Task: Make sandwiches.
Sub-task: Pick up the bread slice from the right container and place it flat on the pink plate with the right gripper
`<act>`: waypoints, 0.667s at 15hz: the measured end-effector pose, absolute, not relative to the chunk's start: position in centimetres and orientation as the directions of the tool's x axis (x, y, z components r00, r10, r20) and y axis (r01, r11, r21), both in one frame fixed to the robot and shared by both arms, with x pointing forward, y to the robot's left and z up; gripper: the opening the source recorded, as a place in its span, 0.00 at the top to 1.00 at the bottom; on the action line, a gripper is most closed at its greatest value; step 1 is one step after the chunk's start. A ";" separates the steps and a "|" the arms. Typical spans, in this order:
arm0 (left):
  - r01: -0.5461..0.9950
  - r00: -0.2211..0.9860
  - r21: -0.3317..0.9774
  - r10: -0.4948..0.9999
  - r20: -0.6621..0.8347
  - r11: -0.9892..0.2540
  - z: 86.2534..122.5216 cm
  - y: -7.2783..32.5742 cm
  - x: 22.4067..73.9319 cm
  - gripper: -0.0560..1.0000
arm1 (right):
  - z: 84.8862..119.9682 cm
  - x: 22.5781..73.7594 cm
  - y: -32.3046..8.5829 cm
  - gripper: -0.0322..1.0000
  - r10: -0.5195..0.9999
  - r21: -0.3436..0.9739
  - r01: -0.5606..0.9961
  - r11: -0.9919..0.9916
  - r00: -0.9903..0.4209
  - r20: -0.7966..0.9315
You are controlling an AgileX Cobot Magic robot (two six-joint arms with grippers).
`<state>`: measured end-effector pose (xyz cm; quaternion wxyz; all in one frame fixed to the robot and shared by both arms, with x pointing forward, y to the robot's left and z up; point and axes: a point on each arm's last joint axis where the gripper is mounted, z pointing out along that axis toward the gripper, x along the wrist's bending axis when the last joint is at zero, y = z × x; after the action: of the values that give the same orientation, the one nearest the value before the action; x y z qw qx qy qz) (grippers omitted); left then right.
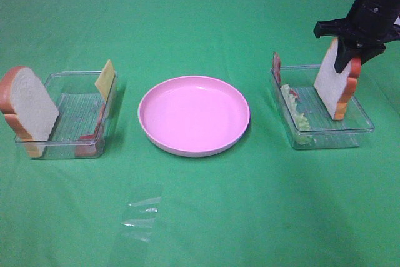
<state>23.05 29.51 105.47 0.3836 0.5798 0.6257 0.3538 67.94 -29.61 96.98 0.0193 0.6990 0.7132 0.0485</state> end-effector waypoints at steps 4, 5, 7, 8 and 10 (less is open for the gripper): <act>0.454 -0.033 0.888 0.997 -0.070 0.077 105.5 29.5 23.1 0.02 | 98.0 67.5 -29.6 0.74 0.999 0.085 0.996 0.017 -0.021 0.042; 0.454 -0.033 0.888 0.997 -0.070 0.077 105.5 29.5 23.1 0.02 | 98.9 67.3 -29.6 0.74 0.999 0.093 0.996 0.013 -0.017 0.043; 0.454 -0.033 0.888 0.997 -0.070 0.077 105.5 29.5 23.1 0.02 | 101.9 66.8 -29.6 0.74 0.999 0.143 0.990 -0.007 0.000 0.045; 0.454 -0.033 0.888 0.997 -0.070 0.077 105.5 29.5 23.1 0.02 | 105.0 65.9 -29.6 0.74 0.999 0.209 0.978 -0.018 0.008 0.049; 0.454 -0.033 0.888 0.997 -0.070 0.077 105.5 29.5 23.1 0.02 | 107.5 64.7 -29.3 0.74 0.997 0.242 0.970 -0.037 0.019 0.076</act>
<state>23.05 29.51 105.47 0.3836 0.5798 0.6257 0.3538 64.67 -29.34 107.52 0.0606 0.7112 0.6913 0.1125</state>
